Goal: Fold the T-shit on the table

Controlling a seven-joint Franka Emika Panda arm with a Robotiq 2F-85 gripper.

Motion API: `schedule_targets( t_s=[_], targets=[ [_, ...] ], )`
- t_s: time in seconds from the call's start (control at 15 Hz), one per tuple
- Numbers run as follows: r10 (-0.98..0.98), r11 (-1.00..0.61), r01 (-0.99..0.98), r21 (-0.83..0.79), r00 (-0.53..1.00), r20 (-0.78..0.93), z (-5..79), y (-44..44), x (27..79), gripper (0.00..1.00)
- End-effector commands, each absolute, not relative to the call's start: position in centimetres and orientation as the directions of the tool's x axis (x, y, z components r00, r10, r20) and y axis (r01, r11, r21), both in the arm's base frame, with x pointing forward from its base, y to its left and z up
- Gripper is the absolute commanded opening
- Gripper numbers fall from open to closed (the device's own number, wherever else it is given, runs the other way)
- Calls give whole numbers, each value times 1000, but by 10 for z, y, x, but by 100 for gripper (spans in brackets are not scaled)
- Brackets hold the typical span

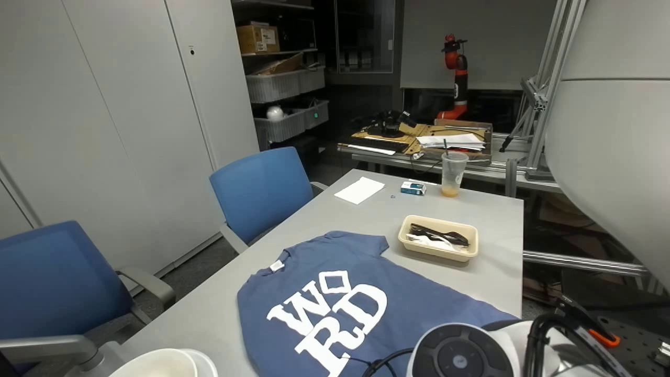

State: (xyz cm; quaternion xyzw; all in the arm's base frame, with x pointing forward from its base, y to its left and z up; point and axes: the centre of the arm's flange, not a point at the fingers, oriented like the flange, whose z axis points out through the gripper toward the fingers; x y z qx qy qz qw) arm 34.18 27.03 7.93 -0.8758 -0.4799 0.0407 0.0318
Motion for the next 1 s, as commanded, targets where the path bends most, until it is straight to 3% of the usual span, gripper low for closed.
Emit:
schedule_targets(
  t_s=[0.0, 0.2, 0.93],
  targets=[
    [866, -500, 861, -98, 495, -72, 120, 244, 336, 3],
    [861, -507, 861, -42, 504, -68, 153, 230, 357, 3],
    [827, -533, 690, 489, 546, 133, 252, 233, 494, 3]
  ],
)
